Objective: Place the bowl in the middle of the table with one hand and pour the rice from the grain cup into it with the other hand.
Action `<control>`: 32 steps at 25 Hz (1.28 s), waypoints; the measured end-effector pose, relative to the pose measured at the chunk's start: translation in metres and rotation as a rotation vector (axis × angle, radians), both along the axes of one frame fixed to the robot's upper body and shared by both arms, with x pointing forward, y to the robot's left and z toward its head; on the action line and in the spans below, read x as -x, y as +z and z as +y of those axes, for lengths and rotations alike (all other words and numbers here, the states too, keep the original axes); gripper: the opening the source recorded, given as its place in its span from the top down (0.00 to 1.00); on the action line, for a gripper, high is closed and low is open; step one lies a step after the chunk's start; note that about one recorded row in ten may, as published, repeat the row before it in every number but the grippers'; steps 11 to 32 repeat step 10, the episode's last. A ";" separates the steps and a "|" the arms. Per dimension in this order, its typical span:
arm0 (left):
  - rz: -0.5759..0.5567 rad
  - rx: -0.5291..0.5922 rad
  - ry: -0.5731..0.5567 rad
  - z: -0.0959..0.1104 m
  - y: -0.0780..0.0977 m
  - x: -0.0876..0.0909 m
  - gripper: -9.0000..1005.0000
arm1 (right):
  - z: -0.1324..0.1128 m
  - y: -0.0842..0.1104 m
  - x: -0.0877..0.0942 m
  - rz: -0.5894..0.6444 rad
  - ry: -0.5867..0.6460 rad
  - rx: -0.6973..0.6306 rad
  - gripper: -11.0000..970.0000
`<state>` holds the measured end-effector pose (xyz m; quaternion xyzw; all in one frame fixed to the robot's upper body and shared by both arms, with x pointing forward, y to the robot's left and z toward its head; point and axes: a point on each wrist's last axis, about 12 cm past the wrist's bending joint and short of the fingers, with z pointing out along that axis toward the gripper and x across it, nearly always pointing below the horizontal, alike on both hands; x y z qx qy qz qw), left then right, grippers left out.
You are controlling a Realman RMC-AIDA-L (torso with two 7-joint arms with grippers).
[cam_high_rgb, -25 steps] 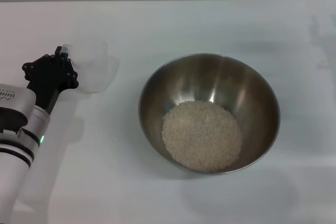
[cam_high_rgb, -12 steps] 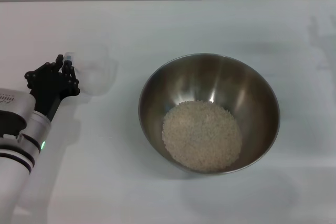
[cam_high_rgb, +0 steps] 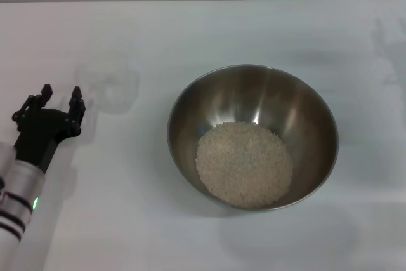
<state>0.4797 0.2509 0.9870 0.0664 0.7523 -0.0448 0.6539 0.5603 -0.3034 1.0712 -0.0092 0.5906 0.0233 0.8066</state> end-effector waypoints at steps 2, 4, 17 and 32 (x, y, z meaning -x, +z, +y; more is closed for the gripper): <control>-0.032 0.010 0.006 0.003 0.000 0.012 0.60 | -0.001 -0.001 0.000 0.004 -0.002 0.004 0.49; -0.068 0.015 0.006 0.005 0.001 0.022 0.52 | -0.002 -0.002 0.002 0.009 -0.004 0.005 0.49; -0.174 0.004 -0.087 -0.002 0.006 0.048 0.47 | 0.001 -0.011 0.006 0.051 0.019 0.027 0.49; -0.174 0.004 -0.087 -0.002 0.006 0.048 0.47 | 0.001 -0.011 0.006 0.051 0.019 0.027 0.49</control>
